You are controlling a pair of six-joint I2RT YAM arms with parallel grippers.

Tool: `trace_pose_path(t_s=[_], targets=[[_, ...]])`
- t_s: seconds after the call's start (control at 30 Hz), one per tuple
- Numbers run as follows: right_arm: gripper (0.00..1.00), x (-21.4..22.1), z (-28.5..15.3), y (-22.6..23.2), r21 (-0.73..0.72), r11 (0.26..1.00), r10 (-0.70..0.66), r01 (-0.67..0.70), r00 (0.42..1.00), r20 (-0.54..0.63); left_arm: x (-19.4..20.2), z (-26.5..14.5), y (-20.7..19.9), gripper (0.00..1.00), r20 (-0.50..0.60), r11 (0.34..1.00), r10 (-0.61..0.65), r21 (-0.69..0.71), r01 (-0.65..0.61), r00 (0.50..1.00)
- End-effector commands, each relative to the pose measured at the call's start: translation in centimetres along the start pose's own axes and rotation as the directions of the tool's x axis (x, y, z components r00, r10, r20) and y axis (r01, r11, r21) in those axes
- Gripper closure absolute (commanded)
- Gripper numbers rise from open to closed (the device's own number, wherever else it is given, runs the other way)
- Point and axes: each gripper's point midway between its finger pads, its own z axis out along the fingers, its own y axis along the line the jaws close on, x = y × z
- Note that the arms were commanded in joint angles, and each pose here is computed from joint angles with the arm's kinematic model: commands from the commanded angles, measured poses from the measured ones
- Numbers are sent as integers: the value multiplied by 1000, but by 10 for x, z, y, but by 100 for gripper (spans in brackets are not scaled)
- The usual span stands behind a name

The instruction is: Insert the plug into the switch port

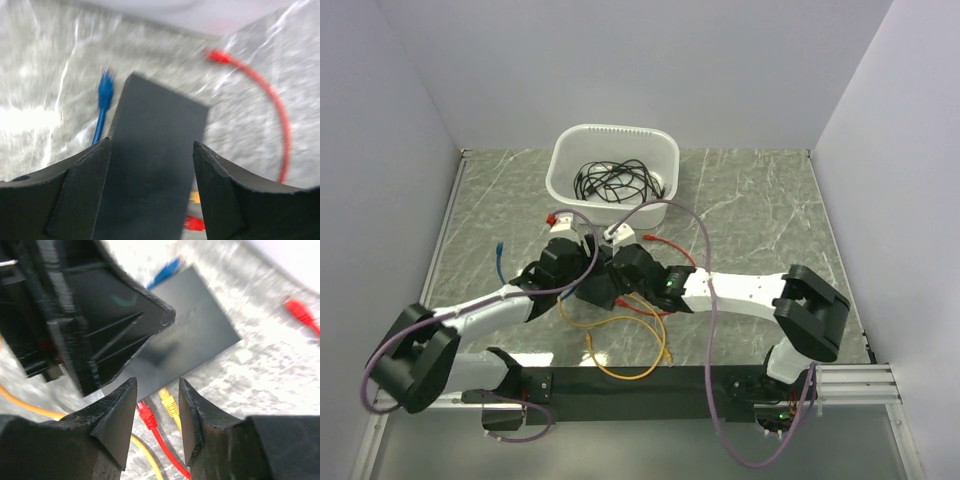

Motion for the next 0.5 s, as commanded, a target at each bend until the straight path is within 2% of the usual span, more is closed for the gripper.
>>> trace_pose_path(t_s=[0.0,0.17,0.27,0.47], targets=[[53,-39,-18,-6,34,996,78,-84,988,136,-32,-15,-15,26,57,999,12,32,-14,998],[51,-40,-28,-11,49,993,99,-107,986,136,-58,-38,-18,24,126,999,-23,31,19,992],[50,-42,-38,-8,20,991,125,-129,982,141,-59,-52,-7,23,140,998,-55,-5,56,989],[50,-30,-52,1,-59,987,155,-149,981,117,-36,-69,22,20,128,988,-131,-71,141,983]])
